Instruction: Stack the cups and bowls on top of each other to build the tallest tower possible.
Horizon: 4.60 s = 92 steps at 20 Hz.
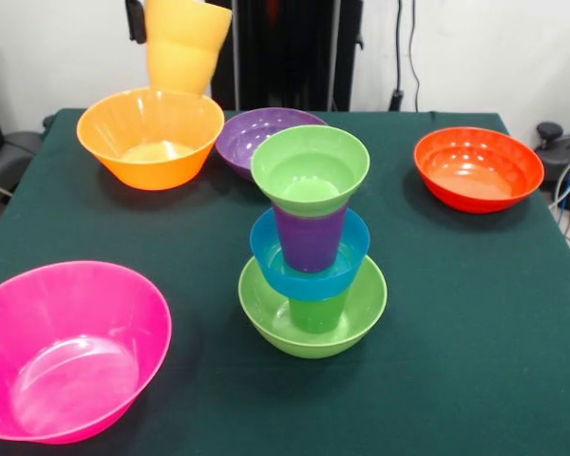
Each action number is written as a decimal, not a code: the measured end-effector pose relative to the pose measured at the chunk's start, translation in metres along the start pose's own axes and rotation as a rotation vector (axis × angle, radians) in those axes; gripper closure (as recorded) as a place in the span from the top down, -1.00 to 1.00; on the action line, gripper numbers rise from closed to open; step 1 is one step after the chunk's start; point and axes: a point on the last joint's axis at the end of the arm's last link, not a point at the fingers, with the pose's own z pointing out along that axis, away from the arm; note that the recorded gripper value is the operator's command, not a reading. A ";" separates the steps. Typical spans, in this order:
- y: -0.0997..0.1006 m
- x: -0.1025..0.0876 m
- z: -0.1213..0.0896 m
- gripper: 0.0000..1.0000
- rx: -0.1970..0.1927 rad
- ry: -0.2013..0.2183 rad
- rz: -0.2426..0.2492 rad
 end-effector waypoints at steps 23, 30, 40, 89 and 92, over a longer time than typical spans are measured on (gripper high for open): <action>0.052 -0.037 -0.085 -1.00 -0.209 0.150 0.013; 0.061 -0.059 -0.085 -1.00 -0.214 0.124 -0.005; 0.077 -0.076 -0.072 -1.00 -0.225 0.125 -0.031; 0.058 -0.127 -0.029 -1.00 -0.247 0.268 -0.029; 0.064 -0.129 -0.018 -1.00 -0.250 0.280 -0.035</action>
